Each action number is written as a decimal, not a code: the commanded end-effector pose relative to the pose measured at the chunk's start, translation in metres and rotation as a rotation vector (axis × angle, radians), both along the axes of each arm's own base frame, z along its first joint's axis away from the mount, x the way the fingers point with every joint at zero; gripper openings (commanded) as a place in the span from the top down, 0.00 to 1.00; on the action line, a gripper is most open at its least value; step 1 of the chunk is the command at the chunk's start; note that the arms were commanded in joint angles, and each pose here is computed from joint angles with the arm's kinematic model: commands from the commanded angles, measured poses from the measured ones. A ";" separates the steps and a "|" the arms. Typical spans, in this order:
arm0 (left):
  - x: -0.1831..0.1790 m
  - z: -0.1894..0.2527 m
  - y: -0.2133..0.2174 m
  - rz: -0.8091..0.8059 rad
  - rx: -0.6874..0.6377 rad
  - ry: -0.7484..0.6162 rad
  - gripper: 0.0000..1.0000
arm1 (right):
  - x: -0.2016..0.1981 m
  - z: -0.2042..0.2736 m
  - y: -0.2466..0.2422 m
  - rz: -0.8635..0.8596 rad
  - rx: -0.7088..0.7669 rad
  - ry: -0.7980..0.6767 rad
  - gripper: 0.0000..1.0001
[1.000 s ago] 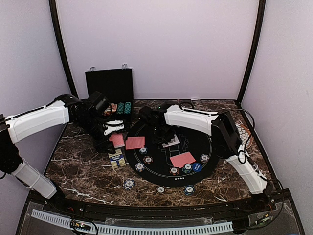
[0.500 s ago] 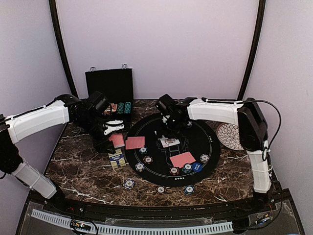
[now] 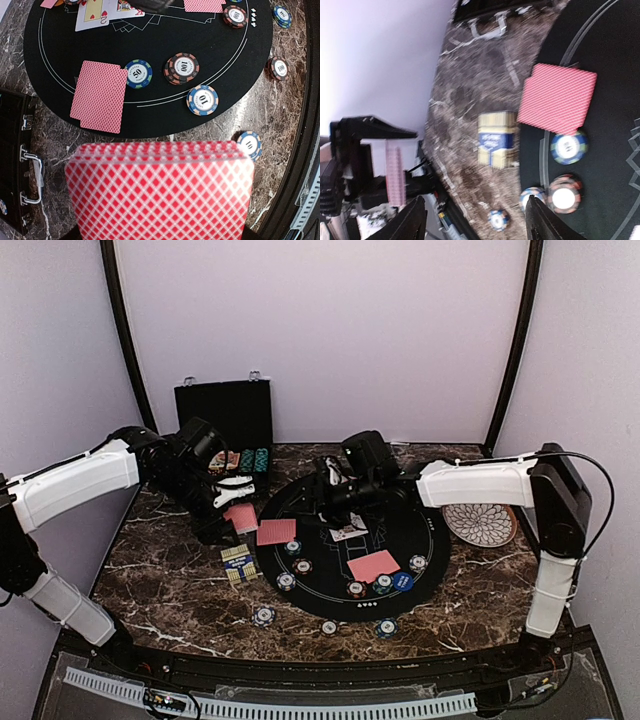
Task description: Distribute texas hold em gaming equipment
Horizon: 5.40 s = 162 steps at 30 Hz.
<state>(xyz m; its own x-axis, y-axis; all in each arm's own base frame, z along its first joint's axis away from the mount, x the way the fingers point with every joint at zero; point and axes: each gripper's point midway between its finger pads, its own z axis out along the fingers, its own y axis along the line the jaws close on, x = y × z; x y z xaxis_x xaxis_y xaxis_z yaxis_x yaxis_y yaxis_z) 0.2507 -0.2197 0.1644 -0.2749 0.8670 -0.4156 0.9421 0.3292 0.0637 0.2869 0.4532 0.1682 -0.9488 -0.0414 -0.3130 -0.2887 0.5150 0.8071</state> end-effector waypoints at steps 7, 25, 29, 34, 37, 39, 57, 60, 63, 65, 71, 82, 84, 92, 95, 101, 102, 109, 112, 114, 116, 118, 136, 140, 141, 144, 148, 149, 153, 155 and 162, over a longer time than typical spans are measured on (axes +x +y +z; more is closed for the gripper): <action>-0.001 0.013 -0.004 0.002 -0.034 0.003 1.00 | -0.041 0.044 0.059 0.195 0.295 0.066 0.31; -0.002 0.015 -0.006 -0.001 -0.045 0.007 1.00 | -0.050 0.041 0.095 0.245 0.386 0.150 0.33; -0.003 0.015 -0.004 -0.001 -0.042 0.005 1.00 | -0.052 0.037 0.103 0.257 0.390 0.167 0.34; -0.004 0.014 -0.004 -0.001 -0.041 0.007 1.00 | -0.053 0.026 0.108 0.270 0.374 0.191 0.35; -0.004 0.015 -0.004 -0.003 -0.041 0.008 1.00 | -0.050 0.018 0.105 0.257 0.347 0.198 0.37; -0.004 0.015 -0.004 -0.003 -0.042 0.006 1.00 | -0.045 0.013 0.101 0.235 0.330 0.200 0.39; -0.005 0.013 -0.002 0.000 -0.032 0.005 1.00 | -0.033 0.026 0.060 0.173 0.261 0.130 0.62; -0.004 0.012 0.000 0.000 -0.023 0.003 1.00 | -0.035 0.043 0.057 0.176 0.298 0.113 0.68; -0.004 0.010 0.000 0.000 -0.019 0.002 1.00 | -0.037 0.057 0.056 0.177 0.338 0.104 0.70; -0.003 0.008 0.000 0.001 -0.017 0.005 1.00 | -0.039 0.058 0.056 0.180 0.344 0.109 0.71; -0.002 0.007 0.000 0.002 -0.012 0.003 1.00 | -0.045 0.054 0.062 0.198 0.349 0.131 0.76; -0.004 0.006 0.002 0.000 -0.005 0.004 1.00 | -0.051 0.050 0.070 0.226 0.337 0.141 0.87; -0.004 0.005 0.002 0.000 -0.006 0.006 1.00 | -0.052 0.049 0.070 0.230 0.331 0.141 0.87; -0.004 0.004 0.003 0.000 -0.002 0.007 1.00 | -0.056 0.051 0.073 0.254 0.345 0.150 0.88; -0.004 0.004 0.003 0.002 -0.001 0.006 1.00 | -0.058 0.052 0.075 0.268 0.340 0.141 0.80; -0.004 0.004 0.003 0.003 -0.002 0.009 1.00 | -0.061 0.049 0.075 0.273 0.342 0.153 0.91; -0.004 0.004 0.003 0.003 -0.003 0.009 1.00 | -0.061 0.049 0.075 0.272 0.341 0.153 0.95; -0.005 0.004 0.003 0.003 -0.002 0.012 1.00 | -0.052 0.051 0.061 0.241 0.341 0.148 1.00; -0.005 0.004 0.003 0.004 0.001 0.013 1.00 | -0.050 0.054 0.055 0.231 0.350 0.143 1.00; -0.006 0.003 0.004 0.003 0.002 0.014 1.00 | -0.048 0.057 0.051 0.224 0.360 0.142 1.00; -0.006 0.003 0.004 0.003 0.001 0.014 1.00 | -0.046 0.062 0.046 0.215 0.371 0.138 1.00; -0.006 0.003 0.004 0.004 0.001 0.014 1.00 | -0.043 0.064 0.039 0.202 0.373 0.133 1.00; -0.002 -0.005 0.008 0.014 0.031 0.002 1.00 | -0.001 0.032 -0.091 -0.034 -0.007 0.033 1.00; -0.002 -0.004 0.008 0.015 0.032 0.001 1.00 | 0.009 0.014 -0.117 -0.083 -0.228 -0.014 1.00; -0.002 -0.005 0.008 0.015 0.032 0.001 1.00 | 0.012 0.010 -0.124 -0.096 -0.286 -0.025 1.00; -0.002 -0.004 0.008 0.015 0.031 0.001 1.00 | 0.020 0.001 -0.143 -0.133 -0.426 -0.053 1.00; -0.002 -0.005 0.008 0.016 0.031 0.003 1.00 | 0.030 -0.002 -0.159 -0.169 -0.571 -0.105 1.00; -0.002 -0.005 0.008 0.015 0.032 0.002 1.00 | 0.032 -0.002 -0.161 -0.175 -0.610 -0.120 1.00; -0.001 -0.005 0.007 0.014 0.032 0.001 1.00 | 0.040 -0.008 -0.177 -0.194 -0.844 -0.190 1.00; -0.001 -0.005 0.008 0.014 0.034 0.004 1.00 | 0.044 -0.009 -0.178 -0.194 -0.952 -0.232 1.00; -0.002 -0.003 0.010 0.016 0.039 -0.003 1.00 | 0.044 -0.028 -0.161 -0.118 -1.257 -0.355 1.00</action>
<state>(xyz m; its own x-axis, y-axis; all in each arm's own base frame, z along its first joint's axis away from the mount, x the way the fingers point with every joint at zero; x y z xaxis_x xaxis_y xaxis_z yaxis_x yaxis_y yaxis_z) 0.2496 -0.2118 0.1594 -0.2902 0.8790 -0.3784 0.9372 0.3409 0.0732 0.3335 0.3079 0.1429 -0.8745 -0.2793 -0.3965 -0.2704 0.9595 -0.0795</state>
